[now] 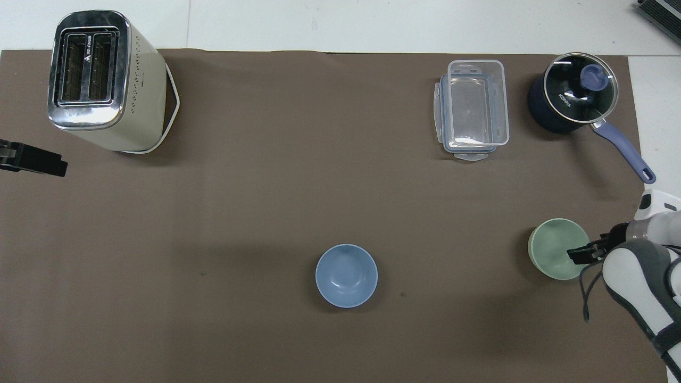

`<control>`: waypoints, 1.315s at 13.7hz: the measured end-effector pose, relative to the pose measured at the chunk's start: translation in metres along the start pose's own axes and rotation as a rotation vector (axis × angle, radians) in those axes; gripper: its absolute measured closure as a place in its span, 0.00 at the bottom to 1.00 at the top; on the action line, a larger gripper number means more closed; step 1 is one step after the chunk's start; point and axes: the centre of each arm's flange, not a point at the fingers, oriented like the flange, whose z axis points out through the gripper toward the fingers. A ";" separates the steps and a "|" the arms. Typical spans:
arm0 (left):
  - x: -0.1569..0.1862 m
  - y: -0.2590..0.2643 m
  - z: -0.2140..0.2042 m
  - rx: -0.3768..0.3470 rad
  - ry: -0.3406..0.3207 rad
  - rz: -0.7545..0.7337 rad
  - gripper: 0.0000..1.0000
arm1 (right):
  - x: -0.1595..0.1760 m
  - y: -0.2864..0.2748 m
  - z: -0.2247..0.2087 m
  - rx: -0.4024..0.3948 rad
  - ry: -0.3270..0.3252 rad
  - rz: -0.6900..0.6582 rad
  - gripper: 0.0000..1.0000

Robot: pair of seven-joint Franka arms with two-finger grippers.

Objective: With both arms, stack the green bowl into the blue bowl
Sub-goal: 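Grasp the green bowl rim with the right gripper, then carry the green bowl with the right gripper over the blue bowl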

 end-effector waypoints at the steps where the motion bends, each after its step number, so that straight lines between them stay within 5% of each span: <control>1: 0.000 0.000 0.000 0.000 0.000 0.000 0.00 | -0.002 0.001 0.001 0.002 -0.002 0.001 0.21; 8: -0.001 0.000 -0.001 0.000 -0.001 -0.005 0.00 | 0.002 0.000 -0.003 0.003 0.001 -0.001 0.95; 18: -0.001 -0.001 -0.001 0.000 -0.002 -0.009 0.00 | 0.039 -0.004 -0.084 0.094 -0.002 0.039 0.95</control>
